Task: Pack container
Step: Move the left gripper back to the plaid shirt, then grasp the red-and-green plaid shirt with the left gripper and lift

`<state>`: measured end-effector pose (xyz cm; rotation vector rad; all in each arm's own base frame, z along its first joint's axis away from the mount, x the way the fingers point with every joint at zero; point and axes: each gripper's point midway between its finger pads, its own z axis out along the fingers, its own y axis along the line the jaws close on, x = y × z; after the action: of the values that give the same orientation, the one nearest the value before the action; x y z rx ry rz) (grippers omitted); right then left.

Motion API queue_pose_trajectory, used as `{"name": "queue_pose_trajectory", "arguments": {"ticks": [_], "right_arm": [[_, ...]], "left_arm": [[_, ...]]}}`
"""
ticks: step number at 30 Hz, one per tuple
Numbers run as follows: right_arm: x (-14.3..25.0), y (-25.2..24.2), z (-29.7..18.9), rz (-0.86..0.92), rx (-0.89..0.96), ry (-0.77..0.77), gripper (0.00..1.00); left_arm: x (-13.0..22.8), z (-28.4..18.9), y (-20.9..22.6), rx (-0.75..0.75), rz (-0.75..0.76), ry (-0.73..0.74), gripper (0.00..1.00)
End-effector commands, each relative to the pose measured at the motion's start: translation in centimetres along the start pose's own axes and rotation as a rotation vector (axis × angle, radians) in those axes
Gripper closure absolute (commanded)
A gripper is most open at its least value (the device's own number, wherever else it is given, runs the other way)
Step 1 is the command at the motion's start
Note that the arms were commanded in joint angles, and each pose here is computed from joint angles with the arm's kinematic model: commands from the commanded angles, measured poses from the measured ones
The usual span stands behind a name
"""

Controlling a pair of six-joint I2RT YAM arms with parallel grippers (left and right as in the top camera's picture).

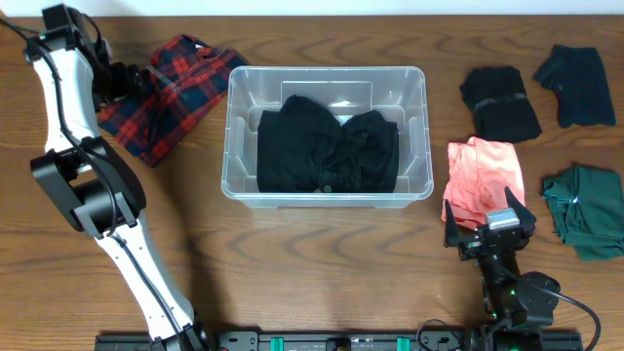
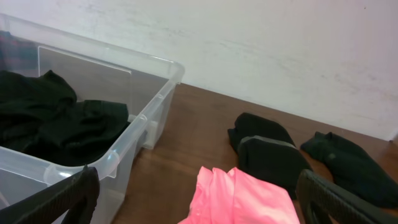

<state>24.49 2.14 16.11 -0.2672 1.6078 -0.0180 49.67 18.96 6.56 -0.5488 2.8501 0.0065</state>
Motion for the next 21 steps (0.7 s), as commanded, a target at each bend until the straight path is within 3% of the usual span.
{"name": "queue_pose_trajectory", "arguments": {"ticks": [1,10,16,21], "right_arm": [[0.1,-0.4,0.0,-0.006,0.016,0.003,0.01],[0.1,-0.4,0.0,-0.006,0.016,0.003,0.01],[0.1,-0.4,0.0,-0.006,0.016,0.003,0.01],[0.1,-0.4,0.0,-0.006,0.016,0.003,0.01]], "left_arm": [[0.2,0.1,0.8,0.024,-0.062,0.011,0.03],[1.7,-0.1,2.0,0.182,-0.3,0.085,0.03],[3.3,-0.2,4.1,0.167,-0.446,0.15,0.03],[4.0,-0.1,4.3,0.165,-0.466,0.177,0.03]]}}
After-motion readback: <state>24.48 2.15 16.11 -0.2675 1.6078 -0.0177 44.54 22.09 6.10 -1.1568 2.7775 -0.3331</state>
